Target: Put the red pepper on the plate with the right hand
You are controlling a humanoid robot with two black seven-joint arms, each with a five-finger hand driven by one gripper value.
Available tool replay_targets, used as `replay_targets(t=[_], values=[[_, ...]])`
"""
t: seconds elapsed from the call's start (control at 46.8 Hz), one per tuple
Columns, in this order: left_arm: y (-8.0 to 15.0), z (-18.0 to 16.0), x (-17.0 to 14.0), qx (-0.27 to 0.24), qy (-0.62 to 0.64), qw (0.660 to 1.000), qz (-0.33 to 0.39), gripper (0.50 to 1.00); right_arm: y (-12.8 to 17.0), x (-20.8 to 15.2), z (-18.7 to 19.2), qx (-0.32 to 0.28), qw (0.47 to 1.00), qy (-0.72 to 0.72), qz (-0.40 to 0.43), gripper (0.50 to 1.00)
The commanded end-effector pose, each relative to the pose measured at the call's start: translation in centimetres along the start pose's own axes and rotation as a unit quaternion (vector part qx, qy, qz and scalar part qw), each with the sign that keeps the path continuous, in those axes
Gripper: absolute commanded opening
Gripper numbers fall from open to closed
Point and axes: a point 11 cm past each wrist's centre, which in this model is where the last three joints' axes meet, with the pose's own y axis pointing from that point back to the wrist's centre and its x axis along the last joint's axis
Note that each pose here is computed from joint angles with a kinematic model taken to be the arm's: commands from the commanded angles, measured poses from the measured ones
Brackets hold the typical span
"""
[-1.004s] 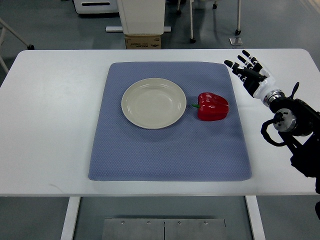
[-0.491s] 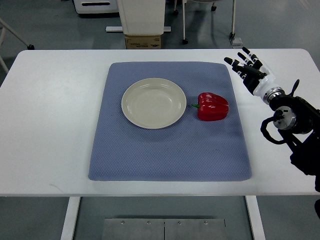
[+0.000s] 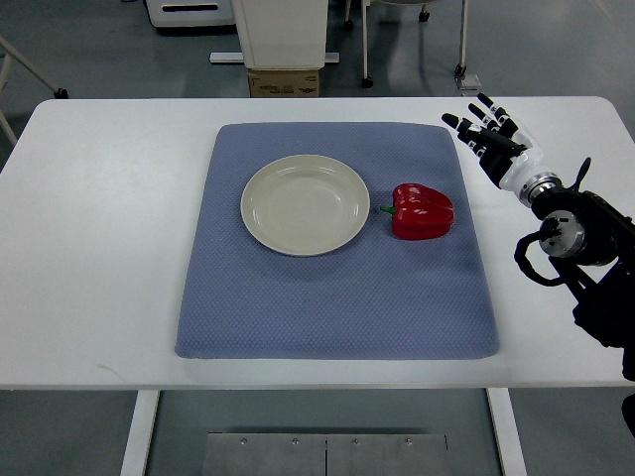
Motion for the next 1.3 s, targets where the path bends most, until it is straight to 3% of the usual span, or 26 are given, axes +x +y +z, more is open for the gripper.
replay_targets(t=[0.0,1.282], values=[[0.0,0.0,0.0,0.0,0.0,1.0,0.0,1.0,0.0,0.0,0.0,0.0,1.0,0.001,0.0,1.0],[0.0,0.0,0.0,0.0,0.0,1.0,0.0,1.0,-0.2,1.2,-2.0,0.014,1.0,0.012,0.013,1.0]])
